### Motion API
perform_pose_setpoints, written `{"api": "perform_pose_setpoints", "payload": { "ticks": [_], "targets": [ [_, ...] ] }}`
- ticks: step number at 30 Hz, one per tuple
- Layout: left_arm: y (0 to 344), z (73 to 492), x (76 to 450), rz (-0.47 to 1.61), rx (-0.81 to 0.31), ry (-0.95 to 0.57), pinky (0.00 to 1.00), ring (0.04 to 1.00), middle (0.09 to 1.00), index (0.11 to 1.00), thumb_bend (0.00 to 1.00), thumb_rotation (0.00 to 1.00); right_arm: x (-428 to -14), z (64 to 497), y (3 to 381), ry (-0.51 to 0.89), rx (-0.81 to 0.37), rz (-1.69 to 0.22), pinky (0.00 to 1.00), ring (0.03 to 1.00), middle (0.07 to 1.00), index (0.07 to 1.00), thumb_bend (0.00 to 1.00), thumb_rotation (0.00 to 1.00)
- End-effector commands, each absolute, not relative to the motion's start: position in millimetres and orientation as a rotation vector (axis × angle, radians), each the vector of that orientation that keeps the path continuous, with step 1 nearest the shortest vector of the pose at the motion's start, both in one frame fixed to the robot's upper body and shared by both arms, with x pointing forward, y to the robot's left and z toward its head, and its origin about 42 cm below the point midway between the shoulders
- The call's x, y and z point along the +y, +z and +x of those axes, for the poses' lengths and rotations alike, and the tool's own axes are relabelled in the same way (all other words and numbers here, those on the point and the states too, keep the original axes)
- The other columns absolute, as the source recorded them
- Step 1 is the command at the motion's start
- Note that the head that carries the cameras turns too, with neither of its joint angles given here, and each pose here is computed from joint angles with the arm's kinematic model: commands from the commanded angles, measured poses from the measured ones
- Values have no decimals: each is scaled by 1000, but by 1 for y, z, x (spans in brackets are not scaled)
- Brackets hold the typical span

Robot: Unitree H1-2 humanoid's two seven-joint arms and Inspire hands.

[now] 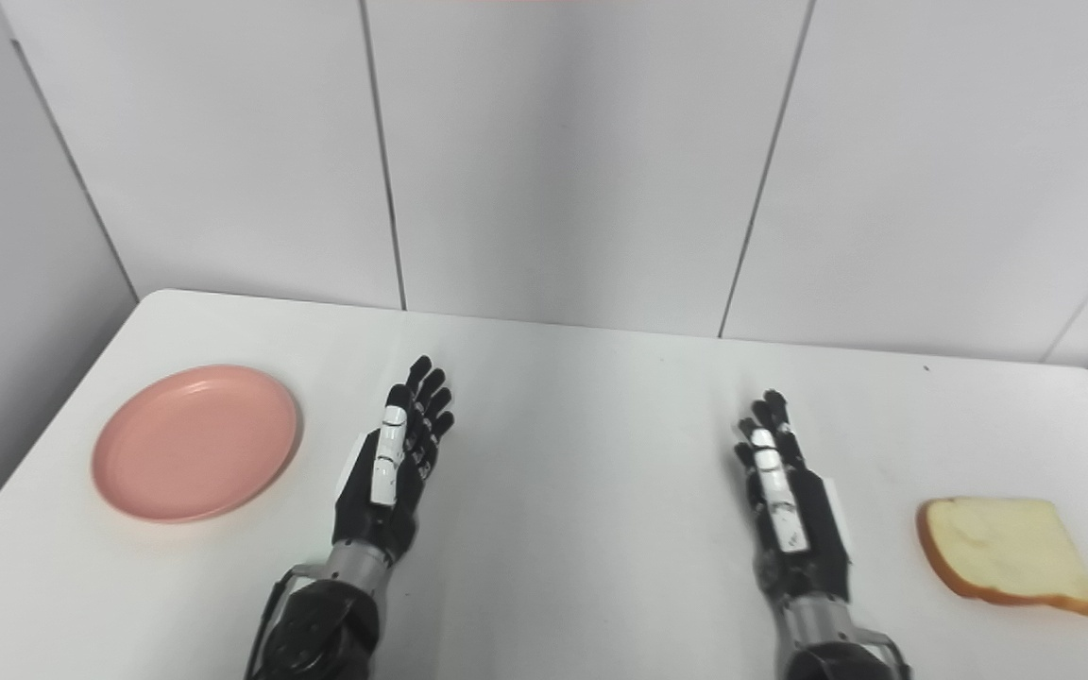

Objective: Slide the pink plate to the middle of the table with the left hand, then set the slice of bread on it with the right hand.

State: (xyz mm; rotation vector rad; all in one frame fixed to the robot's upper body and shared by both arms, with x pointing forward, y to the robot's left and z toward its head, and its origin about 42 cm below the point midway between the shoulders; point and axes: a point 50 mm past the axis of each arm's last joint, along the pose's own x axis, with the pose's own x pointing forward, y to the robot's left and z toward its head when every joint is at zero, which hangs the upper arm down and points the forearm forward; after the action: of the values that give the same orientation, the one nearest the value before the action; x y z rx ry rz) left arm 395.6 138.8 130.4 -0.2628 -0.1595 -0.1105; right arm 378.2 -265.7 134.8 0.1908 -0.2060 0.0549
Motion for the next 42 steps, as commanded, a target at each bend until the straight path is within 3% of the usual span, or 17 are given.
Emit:
{"api": "perform_pose_setpoints", "payload": {
  "ticks": [1, 10, 19, 26, 29, 38, 42],
  "targets": [
    [157, 409, 138, -291, -270, -101, 1000, 1000, 1000, 1000, 688, 1000, -273, 382, 149, 58, -291, 181, 1000, 976, 989, 994, 614, 775],
    [181, 421, 168, -325, -349, 12, 1000, 968, 944, 952, 716, 999, -278, 377, 157, 52, -278, 199, 1000, 999, 1000, 1000, 542, 786],
    [203, 426, 210, -265, -420, 153, 991, 907, 873, 885, 716, 1000, -289, 376, 160, 62, -276, 172, 1000, 1000, 1000, 1000, 623, 749],
    [217, 425, 251, -208, -445, 235, 929, 886, 852, 858, 727, 1000, -295, 378, 159, 52, -269, 164, 1000, 986, 992, 999, 704, 736],
    [222, 422, 266, -202, -446, 264, 922, 863, 835, 851, 732, 1000, -295, 378, 159, 53, -274, 164, 997, 978, 986, 995, 688, 741],
    [232, 412, 315, -143, -430, 392, 742, 780, 778, 810, 775, 1000, -298, 381, 159, 57, -274, 169, 995, 975, 982, 987, 667, 739],
    [232, 408, 333, -99, -414, 438, 724, 757, 749, 780, 782, 1000, -299, 382, 160, 52, -274, 174, 984, 971, 974, 979, 653, 730]
  ]
}}
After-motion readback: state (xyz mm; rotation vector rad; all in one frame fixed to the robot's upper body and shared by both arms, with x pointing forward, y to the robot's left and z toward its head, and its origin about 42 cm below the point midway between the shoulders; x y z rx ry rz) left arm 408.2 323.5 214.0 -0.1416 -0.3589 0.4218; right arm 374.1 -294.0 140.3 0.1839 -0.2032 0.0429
